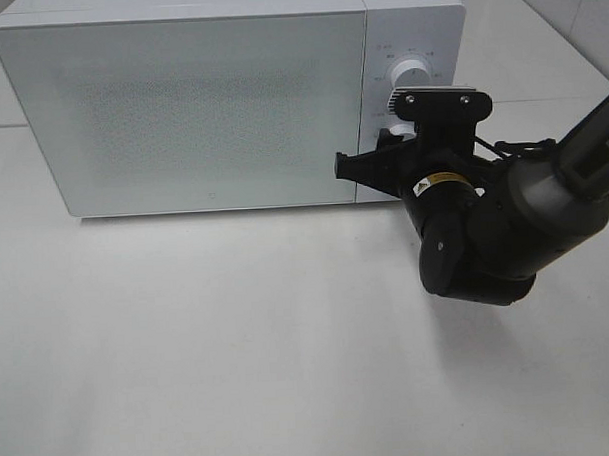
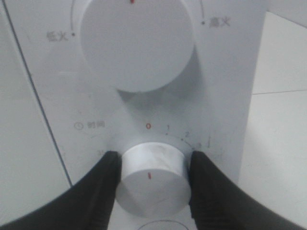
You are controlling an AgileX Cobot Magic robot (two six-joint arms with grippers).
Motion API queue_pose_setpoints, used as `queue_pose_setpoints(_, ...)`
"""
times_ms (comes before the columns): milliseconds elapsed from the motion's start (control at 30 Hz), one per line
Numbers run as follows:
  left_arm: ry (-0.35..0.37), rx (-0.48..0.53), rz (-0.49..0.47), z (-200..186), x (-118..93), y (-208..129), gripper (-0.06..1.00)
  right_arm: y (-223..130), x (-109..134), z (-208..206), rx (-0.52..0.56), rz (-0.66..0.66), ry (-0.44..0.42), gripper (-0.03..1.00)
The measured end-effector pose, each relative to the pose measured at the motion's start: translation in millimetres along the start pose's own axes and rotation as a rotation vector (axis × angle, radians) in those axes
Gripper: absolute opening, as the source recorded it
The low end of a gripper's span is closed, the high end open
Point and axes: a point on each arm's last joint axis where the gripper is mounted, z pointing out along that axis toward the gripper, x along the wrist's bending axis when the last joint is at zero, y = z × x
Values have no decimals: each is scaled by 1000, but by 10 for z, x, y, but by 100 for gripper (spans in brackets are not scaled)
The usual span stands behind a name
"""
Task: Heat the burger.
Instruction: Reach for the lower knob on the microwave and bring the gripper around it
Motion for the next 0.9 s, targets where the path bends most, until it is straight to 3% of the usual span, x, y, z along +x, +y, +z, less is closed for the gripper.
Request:
queue_pose_setpoints(200, 0, 0, 0, 0, 0, 0, 99, -9, -6, -10, 0, 245, 20, 45)
queue_pose_setpoints(233, 0, 0, 0, 0, 0, 0, 99, -9, -7, -9, 2, 340, 25, 45)
queue_pose_setpoints(267, 0, 0, 0, 0, 0, 0, 99, -9, -7, -9, 2, 340, 25, 45)
queue_pose_setpoints(433, 0, 0, 0, 0, 0, 0, 99, -19, -18, -12, 16, 625, 40, 45)
queue_pose_setpoints(467, 0, 0, 0, 0, 0, 0, 99, -19, -18, -12, 16, 625, 40, 45)
queue_pose_setpoints(533, 0, 0, 0, 0, 0, 0, 99, -26, -15, -17, 24, 772, 46, 45)
queue_pose_setpoints(567, 0, 0, 0, 0, 0, 0, 99, -26, -15, -17, 24, 772, 46, 45)
queue_pose_setpoints(600, 0, 0, 0, 0, 0, 0, 99, -26, -18, -16, 28, 874, 45, 45)
queue_pose_setpoints(667, 0, 0, 0, 0, 0, 0, 99, -28, -18, -17, 30, 914, 44, 45)
queue_pose_setpoints(700, 0, 0, 0, 0, 0, 0, 99, -30, -20, -18, 35, 1014, 45, 45)
queue_pose_setpoints(833, 0, 0, 0, 0, 0, 0, 99, -33, -20, -17, 39, 1151, 43, 45)
queue_pose_setpoints(867, 0, 0, 0, 0, 0, 0, 99, -29, -18, -18, 41, 1247, 44, 45)
queue_pose_setpoints(900, 0, 0, 0, 0, 0, 0, 99, -29, -18, -18, 41, 1247, 44, 45)
